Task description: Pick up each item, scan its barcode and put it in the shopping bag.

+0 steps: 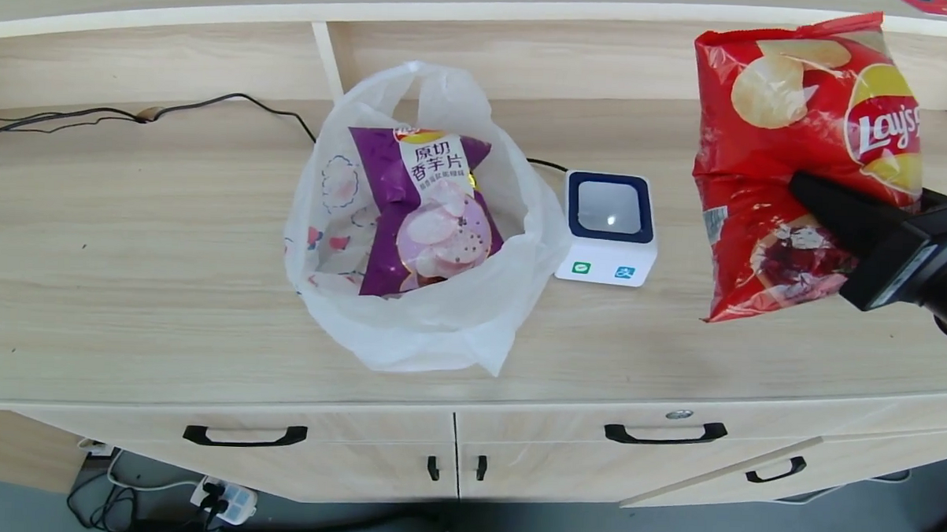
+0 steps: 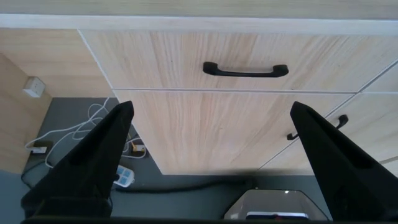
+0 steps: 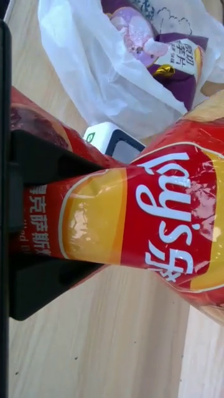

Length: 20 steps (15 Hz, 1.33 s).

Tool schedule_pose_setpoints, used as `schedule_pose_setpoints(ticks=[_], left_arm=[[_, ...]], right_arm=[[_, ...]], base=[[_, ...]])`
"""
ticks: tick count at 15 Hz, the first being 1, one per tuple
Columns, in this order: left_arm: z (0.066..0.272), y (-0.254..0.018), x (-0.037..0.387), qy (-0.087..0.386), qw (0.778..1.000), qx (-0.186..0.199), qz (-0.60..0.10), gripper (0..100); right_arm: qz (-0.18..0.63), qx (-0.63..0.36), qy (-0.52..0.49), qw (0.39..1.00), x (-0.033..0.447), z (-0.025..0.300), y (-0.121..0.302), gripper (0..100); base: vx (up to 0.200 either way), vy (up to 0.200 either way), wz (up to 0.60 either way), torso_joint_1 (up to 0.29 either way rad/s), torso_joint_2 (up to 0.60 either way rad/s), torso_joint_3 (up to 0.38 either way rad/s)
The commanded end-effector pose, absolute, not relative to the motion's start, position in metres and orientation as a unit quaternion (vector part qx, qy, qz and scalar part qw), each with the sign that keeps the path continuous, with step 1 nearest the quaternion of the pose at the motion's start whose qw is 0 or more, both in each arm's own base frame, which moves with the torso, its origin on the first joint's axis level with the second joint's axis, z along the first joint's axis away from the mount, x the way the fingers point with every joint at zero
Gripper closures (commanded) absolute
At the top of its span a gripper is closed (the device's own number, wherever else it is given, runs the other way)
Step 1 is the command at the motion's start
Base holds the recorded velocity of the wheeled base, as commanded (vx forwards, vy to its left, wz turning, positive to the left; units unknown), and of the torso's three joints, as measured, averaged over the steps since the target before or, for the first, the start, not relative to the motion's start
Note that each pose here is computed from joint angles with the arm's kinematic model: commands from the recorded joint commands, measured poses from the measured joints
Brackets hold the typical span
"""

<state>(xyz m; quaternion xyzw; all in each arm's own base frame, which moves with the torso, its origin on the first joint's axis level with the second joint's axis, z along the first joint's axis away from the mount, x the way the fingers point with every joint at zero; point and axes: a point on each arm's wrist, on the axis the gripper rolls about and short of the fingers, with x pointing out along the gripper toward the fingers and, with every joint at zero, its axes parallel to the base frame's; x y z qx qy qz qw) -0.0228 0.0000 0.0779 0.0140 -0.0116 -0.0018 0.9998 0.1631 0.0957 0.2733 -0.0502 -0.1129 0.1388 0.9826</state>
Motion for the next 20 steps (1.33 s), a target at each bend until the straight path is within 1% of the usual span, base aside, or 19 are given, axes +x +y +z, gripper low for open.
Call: schedule_pose_setpoints(ticks=[1,4,5,8,13,17,20], left_arm=[[0.078,0.000,-0.023,-0.012,1.000,0.014,-0.002,0],[0.078,0.000,-0.023,-0.012,1.000,0.014,-0.002,0],[0.078,0.000,-0.023,-0.012,1.000,0.015,-0.002,0],[0.078,0.000,-0.023,-0.011,1.000,0.015,-0.002,0],[0.078,0.000,-0.023,-0.012,1.000,0.014,-0.001,0],[0.078,0.000,-0.023,-0.012,1.000,0.014,-0.002,0],[0.078,0.000,-0.023,-0.012,1.000,0.014,-0.002,0]], right_arm=[[0.140,-0.054,-0.106,0.983,0.168,0.272,0.099,100],[0.140,-0.055,-0.102,0.983,0.176,0.272,0.104,100],[0.140,-0.059,-0.094,0.984,0.186,0.270,0.110,100],[0.133,-0.060,-0.103,0.984,0.205,0.279,0.121,100],[0.117,-0.153,-0.113,0.975,0.214,0.277,0.124,100],[0.123,-0.184,-0.115,0.968,0.213,0.271,0.127,100],[0.128,-0.186,-0.108,0.968,0.213,0.265,0.129,100]], base=[[0.000,0.000,0.00,0.000,0.00,0.000],[0.000,0.000,0.00,0.000,0.00,0.000],[0.000,0.000,0.00,0.000,0.00,0.000],[0.000,0.000,0.00,0.000,0.00,0.000],[0.000,0.000,0.00,0.000,0.00,0.000],[0.000,0.000,0.00,0.000,0.00,0.000],[0.000,0.000,0.00,0.000,0.00,0.000]])
